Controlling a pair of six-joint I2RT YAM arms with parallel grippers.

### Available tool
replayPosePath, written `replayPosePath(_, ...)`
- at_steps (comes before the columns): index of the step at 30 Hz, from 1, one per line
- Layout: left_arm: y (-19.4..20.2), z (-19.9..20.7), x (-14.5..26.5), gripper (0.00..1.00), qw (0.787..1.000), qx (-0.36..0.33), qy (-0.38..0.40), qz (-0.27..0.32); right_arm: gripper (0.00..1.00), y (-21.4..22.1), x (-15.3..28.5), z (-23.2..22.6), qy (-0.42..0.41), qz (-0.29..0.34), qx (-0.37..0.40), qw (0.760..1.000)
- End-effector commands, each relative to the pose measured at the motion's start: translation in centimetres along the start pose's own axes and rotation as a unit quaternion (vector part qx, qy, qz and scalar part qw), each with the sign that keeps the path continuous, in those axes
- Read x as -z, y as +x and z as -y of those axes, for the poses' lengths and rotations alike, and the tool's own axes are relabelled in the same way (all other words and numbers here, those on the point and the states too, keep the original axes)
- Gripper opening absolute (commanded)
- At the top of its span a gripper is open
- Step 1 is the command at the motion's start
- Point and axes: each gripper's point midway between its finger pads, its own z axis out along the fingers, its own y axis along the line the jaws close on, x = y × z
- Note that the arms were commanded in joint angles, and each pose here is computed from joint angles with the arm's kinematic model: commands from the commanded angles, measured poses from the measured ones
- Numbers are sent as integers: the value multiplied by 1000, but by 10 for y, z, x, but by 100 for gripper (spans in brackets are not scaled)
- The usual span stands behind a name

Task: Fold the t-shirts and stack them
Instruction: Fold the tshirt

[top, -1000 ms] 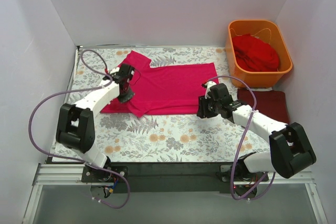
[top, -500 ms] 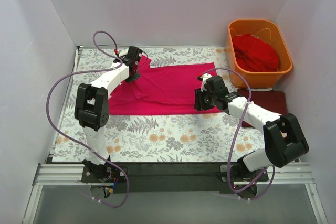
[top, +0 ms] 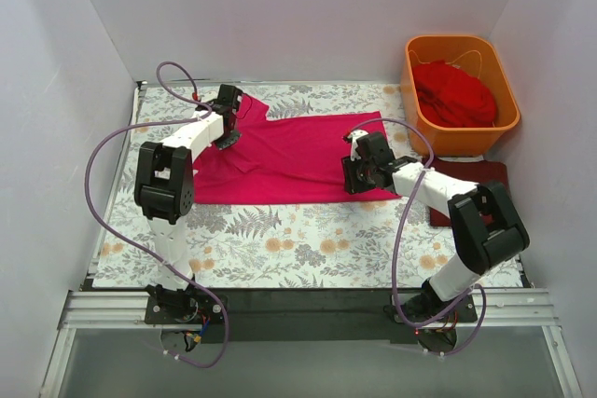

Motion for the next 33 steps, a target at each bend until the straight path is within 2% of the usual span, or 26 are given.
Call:
replayPosePath(1,-24,14,8,0,999,31,26,32,41,-25,-5,4,21,32,4,999)
replayPosePath(3,-24,16,7,0,998,37,28,33,41,-24,-9,8,32,31,-2,999)
replayPosePath(5,-22,17,4,7,998,38,30,30,39,-24,-10,13,49,33,-9,998)
replayPosePath(6,-21,19,4,22,998,37,33,28,39,-22,-10,17,58,32,-11,998)
replayPosePath(9,-22,20,7,46,998,37,41,30,39,-24,-6,26,85,40,-12,996)
replayPosePath(10,-23,20,9,58,998,39,42,31,39,-21,-5,28,91,38,-13,995)
replayPosePath(13,-35,15,29,67,996,53,51,47,39,-21,2,33,105,46,-14,993)
replayPosePath(17,-50,-12,63,67,991,97,51,71,39,-20,9,35,107,54,-20,993)
replayPosePath(21,-27,-54,79,65,990,120,51,60,38,-15,8,30,89,48,-34,994)
replayPosePath(24,-9,-78,73,61,990,124,48,46,33,-16,6,16,55,46,-55,996)
replayPosePath(27,26,-110,55,59,993,116,23,16,23,-12,-1,8,34,35,-69,996)
replayPosePath(33,57,-127,39,57,994,104,0,-14,19,-10,-9,8,34,30,-78,996)
